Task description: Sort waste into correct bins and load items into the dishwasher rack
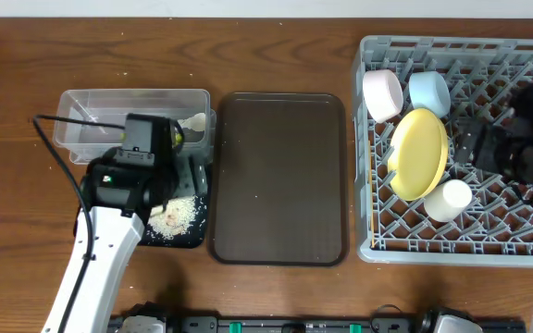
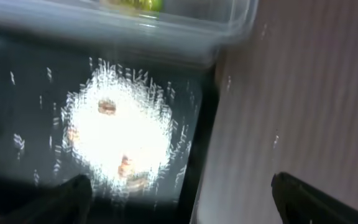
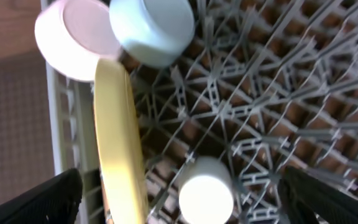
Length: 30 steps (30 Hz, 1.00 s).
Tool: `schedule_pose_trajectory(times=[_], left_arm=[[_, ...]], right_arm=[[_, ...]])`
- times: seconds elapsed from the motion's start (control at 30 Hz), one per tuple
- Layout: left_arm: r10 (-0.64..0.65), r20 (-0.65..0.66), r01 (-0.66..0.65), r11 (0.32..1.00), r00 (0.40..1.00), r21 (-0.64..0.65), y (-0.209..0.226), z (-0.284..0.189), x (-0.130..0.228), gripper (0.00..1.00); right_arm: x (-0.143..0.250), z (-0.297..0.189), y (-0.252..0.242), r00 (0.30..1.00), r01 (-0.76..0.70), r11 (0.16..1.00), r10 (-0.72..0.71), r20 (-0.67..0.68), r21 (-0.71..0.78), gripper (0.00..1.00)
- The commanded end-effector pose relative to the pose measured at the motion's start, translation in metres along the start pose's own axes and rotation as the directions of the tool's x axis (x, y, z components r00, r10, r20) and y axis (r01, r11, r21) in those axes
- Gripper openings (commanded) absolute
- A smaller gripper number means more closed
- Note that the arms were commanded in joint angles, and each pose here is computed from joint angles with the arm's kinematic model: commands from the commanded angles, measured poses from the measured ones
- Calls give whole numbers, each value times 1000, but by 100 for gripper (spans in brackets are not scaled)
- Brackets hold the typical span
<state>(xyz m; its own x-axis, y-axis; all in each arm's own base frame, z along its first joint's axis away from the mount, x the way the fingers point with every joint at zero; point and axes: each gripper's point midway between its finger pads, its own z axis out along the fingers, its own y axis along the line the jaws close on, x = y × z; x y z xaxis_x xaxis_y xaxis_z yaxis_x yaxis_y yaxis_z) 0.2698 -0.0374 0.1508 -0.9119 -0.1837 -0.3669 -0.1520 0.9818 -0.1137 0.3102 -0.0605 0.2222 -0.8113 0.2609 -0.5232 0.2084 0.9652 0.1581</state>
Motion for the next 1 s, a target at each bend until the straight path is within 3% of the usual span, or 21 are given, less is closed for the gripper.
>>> schedule_pose_trajectory(times=[0.0, 0.1, 0.2, 0.37, 0.53, 0.73, 0.97], left_arm=[[55, -68, -56, 998, 996, -6, 3, -6, 17, 95], [55, -111, -57, 998, 992, -17, 9, -9, 34, 95], [56, -39, -56, 998, 998, 2, 11, -18, 40, 94], [35, 223, -53, 996, 974, 75, 13, -48, 45, 95], [-8, 479, -74, 986, 878, 151, 12, -85, 42, 95], [-31, 587, -95, 979, 809, 182, 14, -113, 50, 95], [-29, 579, -93, 979, 815, 179, 16, -112, 54, 95]], right_arm=[[15, -1, 5, 1000, 4, 999, -6, -28, -49, 99], [30, -2, 4, 1000, -10, 999, 9, -20, -42, 99], [45, -4, 3, 999, -14, 999, 15, 38, -34, 99], [63, -18, 4, 970, 31, 999, -23, 242, -26, 99], [72, -35, 8, 910, 72, 997, -55, 411, -27, 99], [105, -33, 8, 936, 58, 998, -44, 349, -30, 99], [140, -23, 5, 979, 25, 999, -18, 204, -34, 99]])
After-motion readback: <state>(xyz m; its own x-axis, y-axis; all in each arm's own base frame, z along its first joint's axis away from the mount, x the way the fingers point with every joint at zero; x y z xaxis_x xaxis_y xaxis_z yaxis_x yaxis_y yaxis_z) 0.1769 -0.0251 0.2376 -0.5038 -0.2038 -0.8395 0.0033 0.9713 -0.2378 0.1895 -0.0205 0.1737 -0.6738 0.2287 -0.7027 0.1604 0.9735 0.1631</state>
